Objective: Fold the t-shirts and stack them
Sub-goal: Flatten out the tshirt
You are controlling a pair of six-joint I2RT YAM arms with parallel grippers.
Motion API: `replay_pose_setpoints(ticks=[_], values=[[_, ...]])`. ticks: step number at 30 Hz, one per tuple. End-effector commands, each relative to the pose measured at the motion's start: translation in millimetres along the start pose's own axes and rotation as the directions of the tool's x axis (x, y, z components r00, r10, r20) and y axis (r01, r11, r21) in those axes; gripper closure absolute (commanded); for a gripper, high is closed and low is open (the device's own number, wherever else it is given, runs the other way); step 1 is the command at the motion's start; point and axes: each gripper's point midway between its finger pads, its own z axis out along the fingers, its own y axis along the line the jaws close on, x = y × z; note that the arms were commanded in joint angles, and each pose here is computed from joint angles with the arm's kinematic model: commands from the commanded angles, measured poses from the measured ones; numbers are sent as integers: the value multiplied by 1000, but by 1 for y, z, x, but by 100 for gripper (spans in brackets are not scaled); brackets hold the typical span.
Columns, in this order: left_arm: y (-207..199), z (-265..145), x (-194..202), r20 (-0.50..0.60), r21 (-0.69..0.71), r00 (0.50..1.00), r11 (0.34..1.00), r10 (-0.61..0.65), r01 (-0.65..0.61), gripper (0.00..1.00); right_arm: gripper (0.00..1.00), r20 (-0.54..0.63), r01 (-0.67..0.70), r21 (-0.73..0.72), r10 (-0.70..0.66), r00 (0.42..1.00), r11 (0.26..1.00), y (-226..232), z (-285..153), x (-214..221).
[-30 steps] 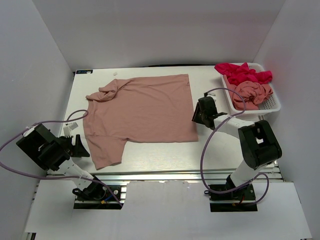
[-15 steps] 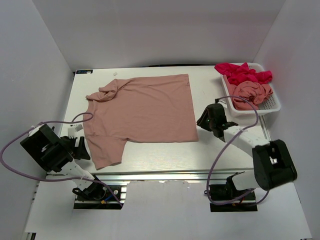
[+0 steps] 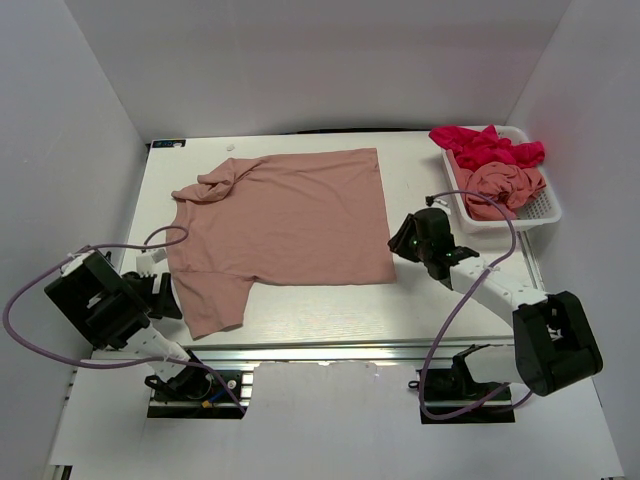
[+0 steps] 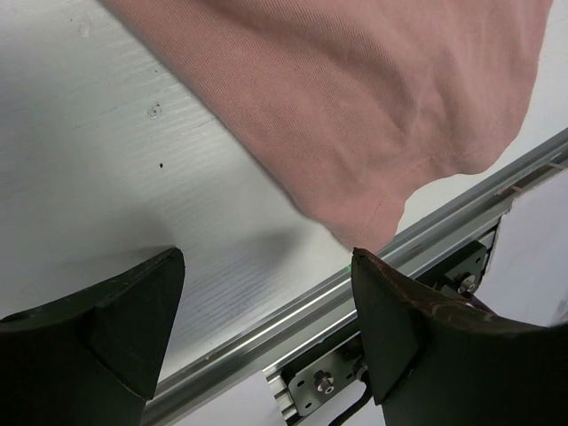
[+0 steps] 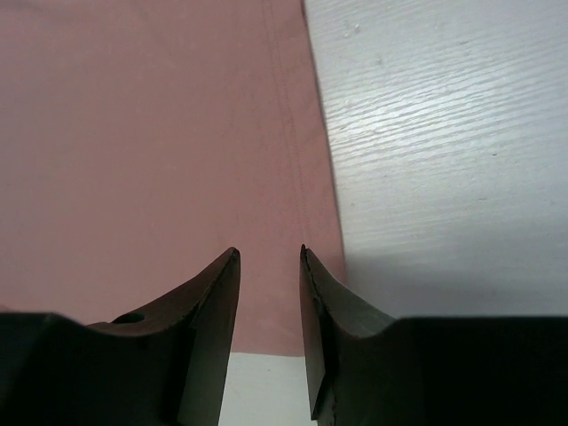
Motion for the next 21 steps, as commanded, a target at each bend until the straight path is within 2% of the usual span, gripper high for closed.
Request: replay_pose_setpoints(ticks=[1, 3, 8, 13, 21], values=[[28, 13, 6, -26, -98, 997, 993, 68, -70, 14, 62, 0, 32, -64, -32, 999, 997, 16, 0, 7], [29, 16, 7, -26, -96, 997, 993, 72, -74, 15, 62, -2, 63, -44, -63, 998, 997, 16, 1, 8], [17, 22, 13, -42, 9, 995, 995, 95, -94, 17, 62, 20, 127, 10, -127, 992, 992, 20, -2, 0], [25, 32, 12, -43, 28, 994, 995, 100, -99, 24, 63, 39, 124, -15, -124, 992, 992, 31, -4, -1], [28, 35, -2, -24, 91, 993, 990, 112, -109, 24, 63, 98, 200, -19, -197, 975, 980, 51, -4, -15]])
